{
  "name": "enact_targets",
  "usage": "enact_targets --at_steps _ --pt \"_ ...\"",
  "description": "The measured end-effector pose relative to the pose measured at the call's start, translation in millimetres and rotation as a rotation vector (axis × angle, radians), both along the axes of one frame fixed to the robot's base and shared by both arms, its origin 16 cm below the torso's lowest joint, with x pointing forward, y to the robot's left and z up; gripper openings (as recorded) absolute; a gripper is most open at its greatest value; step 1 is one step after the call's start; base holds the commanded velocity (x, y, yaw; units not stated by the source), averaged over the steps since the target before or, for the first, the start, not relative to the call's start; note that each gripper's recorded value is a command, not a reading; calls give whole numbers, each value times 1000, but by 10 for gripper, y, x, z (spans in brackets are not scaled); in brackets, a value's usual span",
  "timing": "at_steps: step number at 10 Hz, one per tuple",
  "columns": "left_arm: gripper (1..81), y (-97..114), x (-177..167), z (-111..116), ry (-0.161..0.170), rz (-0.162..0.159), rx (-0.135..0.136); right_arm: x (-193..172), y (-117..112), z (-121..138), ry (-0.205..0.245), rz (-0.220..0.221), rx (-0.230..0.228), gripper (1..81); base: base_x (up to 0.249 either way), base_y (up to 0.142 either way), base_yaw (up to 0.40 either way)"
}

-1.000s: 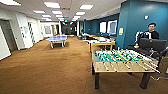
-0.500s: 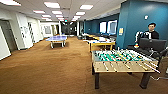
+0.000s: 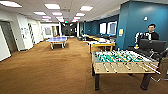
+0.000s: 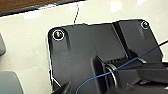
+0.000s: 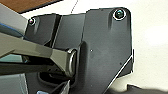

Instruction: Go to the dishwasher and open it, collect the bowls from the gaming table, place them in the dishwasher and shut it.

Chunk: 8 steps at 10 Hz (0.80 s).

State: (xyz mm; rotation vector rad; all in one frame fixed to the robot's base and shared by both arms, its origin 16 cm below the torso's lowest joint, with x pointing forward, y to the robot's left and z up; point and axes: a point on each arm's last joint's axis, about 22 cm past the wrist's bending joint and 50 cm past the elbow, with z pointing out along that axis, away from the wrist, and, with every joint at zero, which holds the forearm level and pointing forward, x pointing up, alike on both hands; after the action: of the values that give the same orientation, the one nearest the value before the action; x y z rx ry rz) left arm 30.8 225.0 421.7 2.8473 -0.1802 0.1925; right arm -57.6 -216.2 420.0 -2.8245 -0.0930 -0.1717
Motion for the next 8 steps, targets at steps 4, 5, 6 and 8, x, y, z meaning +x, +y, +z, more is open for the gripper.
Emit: enact_targets --at_steps 4,5,6,8 --pt "811 -22 177 16 -23 2 -3 151 2 7 -19 -2 0 811 129 0 0" --pt "811 -15 145 11 -17 1 -1 116 8 5 -12 -1 0 811 136 0 0" --pt "811 -19 170 14 -21 2 -2 137 3 6 -15 -1 0 811 137 0 0" --pt "811 -17 153 12 -19 2 -2 140 6 6 -15 -1 0 811 137 0 0"
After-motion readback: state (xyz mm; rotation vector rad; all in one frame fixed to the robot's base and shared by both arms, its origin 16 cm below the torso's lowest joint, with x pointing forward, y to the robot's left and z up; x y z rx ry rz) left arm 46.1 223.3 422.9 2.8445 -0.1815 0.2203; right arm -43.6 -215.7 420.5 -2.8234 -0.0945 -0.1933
